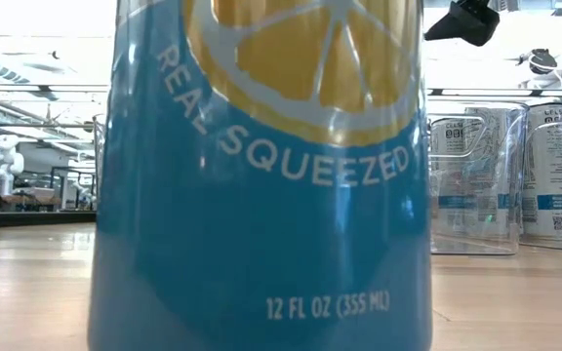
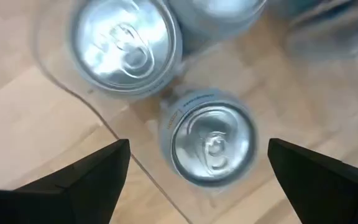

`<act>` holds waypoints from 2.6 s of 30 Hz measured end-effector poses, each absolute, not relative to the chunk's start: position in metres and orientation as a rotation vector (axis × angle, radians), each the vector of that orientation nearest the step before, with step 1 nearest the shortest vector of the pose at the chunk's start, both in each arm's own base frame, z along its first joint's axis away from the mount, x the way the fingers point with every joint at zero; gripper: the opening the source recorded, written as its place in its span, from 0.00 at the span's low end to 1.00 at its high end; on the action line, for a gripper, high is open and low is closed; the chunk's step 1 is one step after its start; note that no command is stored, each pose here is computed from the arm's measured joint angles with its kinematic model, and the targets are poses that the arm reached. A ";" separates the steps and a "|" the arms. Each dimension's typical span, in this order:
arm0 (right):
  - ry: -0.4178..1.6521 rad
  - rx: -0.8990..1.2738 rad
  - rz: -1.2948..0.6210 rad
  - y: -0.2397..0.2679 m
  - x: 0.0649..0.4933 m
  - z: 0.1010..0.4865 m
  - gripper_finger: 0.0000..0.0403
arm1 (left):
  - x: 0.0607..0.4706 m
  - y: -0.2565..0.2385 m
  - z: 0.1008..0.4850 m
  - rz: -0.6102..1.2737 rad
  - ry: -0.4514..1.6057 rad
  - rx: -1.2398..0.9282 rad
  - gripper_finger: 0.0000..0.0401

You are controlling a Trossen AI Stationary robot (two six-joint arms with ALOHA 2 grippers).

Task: Sort soda cans
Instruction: Put the blue-white soda can into the left transparent bin

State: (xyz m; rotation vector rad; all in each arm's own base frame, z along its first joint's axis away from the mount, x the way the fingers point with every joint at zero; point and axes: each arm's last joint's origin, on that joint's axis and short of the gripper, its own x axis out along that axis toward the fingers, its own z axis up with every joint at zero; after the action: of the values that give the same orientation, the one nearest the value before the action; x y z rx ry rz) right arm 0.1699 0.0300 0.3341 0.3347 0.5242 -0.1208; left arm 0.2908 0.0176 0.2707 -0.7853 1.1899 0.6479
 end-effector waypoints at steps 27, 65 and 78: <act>0.543 0.500 -0.133 0.037 0.198 0.324 0.97 | 0.226 -0.080 0.337 0.323 0.911 -0.269 0.97; 1.173 0.301 -0.047 0.212 0.361 0.355 0.97 | 0.163 -0.078 0.279 -0.130 0.685 -0.065 0.97; 1.187 0.106 0.040 0.287 0.380 0.273 0.97 | 0.159 -0.079 0.276 -0.199 0.744 -0.067 0.97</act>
State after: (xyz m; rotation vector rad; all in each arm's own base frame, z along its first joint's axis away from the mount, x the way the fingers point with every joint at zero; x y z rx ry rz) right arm 0.3796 0.2872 0.2728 0.1056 1.1869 0.0401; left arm 0.1591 -0.0791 0.2762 -0.0673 0.7441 -0.1990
